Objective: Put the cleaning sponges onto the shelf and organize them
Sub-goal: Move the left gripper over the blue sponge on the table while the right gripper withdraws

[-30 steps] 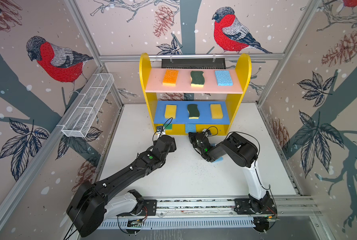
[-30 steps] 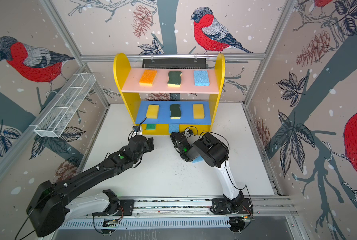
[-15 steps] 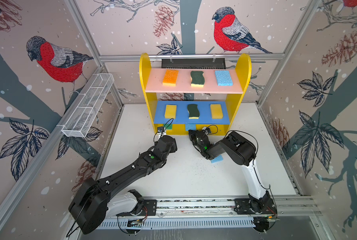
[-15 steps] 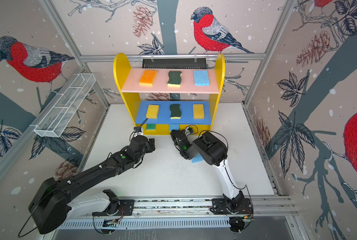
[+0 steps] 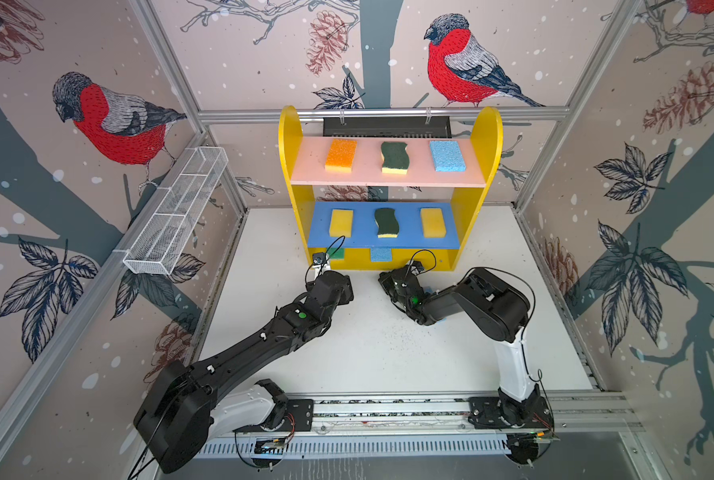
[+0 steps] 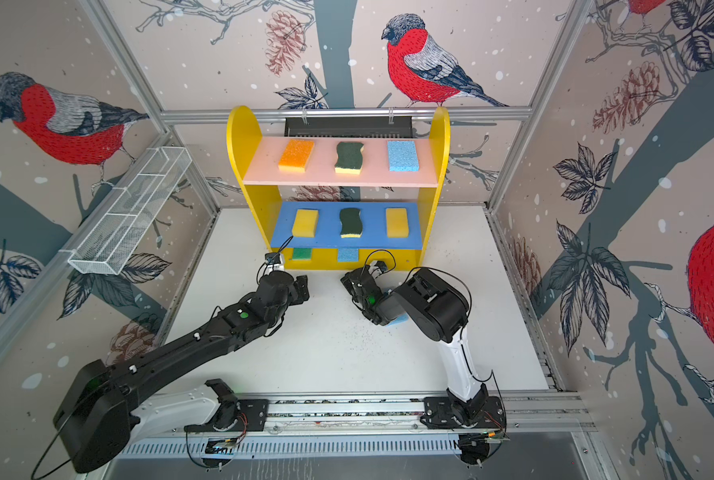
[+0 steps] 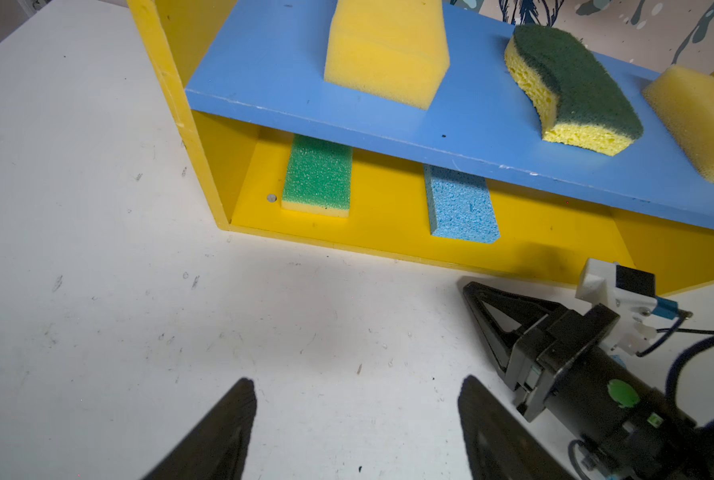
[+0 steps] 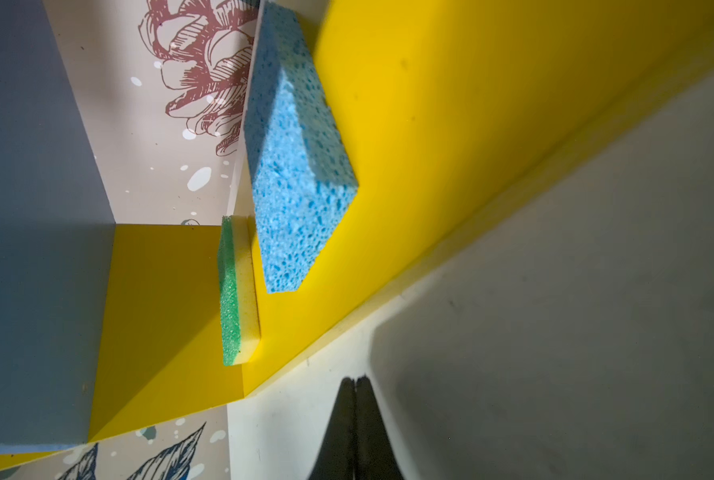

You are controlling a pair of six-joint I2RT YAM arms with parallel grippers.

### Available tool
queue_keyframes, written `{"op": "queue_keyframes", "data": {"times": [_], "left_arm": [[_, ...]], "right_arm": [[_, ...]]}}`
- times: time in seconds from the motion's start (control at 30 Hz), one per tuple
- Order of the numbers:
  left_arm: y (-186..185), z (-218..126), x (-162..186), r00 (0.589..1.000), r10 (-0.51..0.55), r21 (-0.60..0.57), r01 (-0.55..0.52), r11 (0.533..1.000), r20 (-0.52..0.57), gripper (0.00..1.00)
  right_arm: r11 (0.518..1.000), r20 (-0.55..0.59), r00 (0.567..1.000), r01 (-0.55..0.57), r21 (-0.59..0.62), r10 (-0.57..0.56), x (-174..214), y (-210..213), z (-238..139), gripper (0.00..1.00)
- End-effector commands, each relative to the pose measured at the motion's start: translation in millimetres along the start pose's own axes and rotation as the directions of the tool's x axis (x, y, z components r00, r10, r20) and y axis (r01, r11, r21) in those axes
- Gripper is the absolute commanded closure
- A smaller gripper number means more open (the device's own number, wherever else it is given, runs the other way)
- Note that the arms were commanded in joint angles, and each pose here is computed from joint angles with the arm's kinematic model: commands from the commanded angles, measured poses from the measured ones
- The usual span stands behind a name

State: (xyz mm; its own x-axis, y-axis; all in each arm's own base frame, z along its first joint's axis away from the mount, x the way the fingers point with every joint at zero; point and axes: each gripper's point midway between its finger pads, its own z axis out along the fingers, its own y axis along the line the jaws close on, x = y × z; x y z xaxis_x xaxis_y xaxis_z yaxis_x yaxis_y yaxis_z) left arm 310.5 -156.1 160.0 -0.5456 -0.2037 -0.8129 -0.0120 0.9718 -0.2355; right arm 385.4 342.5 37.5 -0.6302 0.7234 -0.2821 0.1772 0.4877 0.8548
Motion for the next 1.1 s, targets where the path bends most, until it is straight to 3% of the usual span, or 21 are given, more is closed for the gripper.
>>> {"op": "queue_keyframes", "data": {"times": [0.0, 0.2, 0.33, 0.53, 0.73, 0.87, 1.07], "left_arm": [[6, -4, 1, 1.000, 0.026, -0.018, -0.026, 1.000, -0.006, 0.20], [6, -11, 14, 0.998, 0.016, -0.001, -0.016, 1.000, -0.061, 0.18], [-11, -24, 24, 0.996, 0.068, 0.000, -0.068, 0.998, -0.057, 0.16], [-49, -33, 44, 0.995, 0.042, 0.002, -0.042, 0.999, -0.085, 0.13], [-89, -27, 72, 0.989, -0.001, -0.090, -0.012, 0.996, -0.146, 0.09], [-119, -24, 84, 0.987, -0.006, -0.135, -0.016, 0.991, -0.159, 0.07], [-148, -11, 106, 0.978, -0.033, -0.151, 0.002, 0.989, -0.204, 0.06]], "right_arm": [[0.993, -0.054, 0.991, 0.120, 0.004, -0.120, 5, 10, -11, 0.90], [0.964, -0.073, 0.961, 0.268, 0.008, -0.266, 1, 35, -55, 0.81], [0.906, -0.073, 0.907, 0.419, 0.051, -0.416, -7, 46, -93, 0.66], [0.850, -0.108, 0.854, 0.518, 0.099, -0.509, -23, 29, -146, 0.42], [0.843, -0.048, 0.852, 0.523, 0.127, -0.521, -83, 14, -202, 0.30], [0.851, 0.066, 0.854, 0.502, 0.154, -0.516, -124, 7, -238, 0.24], [0.868, 0.076, 0.874, 0.460, 0.189, -0.480, -154, -12, -254, 0.18]]}}
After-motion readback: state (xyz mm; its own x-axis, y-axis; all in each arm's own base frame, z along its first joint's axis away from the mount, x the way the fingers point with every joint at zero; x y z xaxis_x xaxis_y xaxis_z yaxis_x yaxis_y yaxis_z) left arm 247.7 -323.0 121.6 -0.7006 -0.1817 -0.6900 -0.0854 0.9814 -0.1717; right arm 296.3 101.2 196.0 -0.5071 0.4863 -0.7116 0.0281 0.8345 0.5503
